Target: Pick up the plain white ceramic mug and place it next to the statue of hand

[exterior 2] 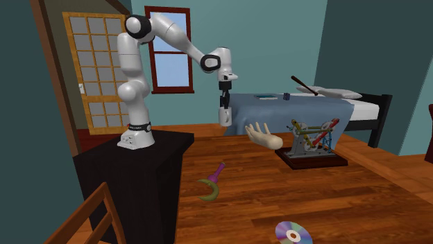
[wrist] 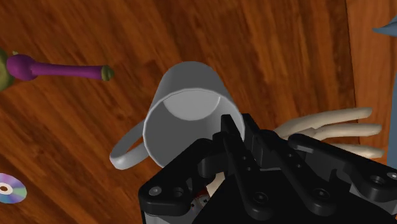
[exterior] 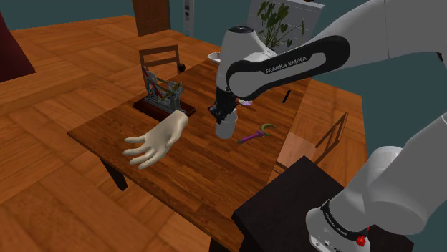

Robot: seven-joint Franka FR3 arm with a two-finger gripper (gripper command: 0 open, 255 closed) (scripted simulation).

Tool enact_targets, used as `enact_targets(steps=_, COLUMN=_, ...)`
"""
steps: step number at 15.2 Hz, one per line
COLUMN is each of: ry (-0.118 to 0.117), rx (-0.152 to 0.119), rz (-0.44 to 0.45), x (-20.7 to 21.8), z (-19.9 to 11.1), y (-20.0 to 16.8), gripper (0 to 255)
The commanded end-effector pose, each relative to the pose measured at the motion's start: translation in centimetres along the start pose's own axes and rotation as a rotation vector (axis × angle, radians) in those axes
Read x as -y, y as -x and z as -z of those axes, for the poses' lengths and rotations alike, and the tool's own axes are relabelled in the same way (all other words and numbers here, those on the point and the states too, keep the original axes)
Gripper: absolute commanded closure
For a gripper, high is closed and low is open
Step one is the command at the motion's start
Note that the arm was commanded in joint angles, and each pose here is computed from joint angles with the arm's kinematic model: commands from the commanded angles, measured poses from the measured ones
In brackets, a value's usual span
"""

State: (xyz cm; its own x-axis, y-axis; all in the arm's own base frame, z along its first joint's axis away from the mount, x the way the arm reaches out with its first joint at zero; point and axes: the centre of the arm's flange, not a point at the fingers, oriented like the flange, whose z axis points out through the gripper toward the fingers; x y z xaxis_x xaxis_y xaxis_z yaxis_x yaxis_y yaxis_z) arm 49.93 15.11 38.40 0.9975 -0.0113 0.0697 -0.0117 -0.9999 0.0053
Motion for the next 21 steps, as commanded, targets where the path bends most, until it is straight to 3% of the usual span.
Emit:
enact_targets(steps=1, ry=0.000, rx=0.000, rz=-0.002, x=2.5, z=-0.1, y=0.9, gripper=255)
enact_targets(steps=15, ry=0.000, rx=0.000, rz=-0.002, x=20.0, z=0.5, y=7.7, gripper=255)
enact_targets(steps=21, ry=0.000, rx=0.000, rz=-0.002, x=20.0, z=-2.7, y=7.9, gripper=255)
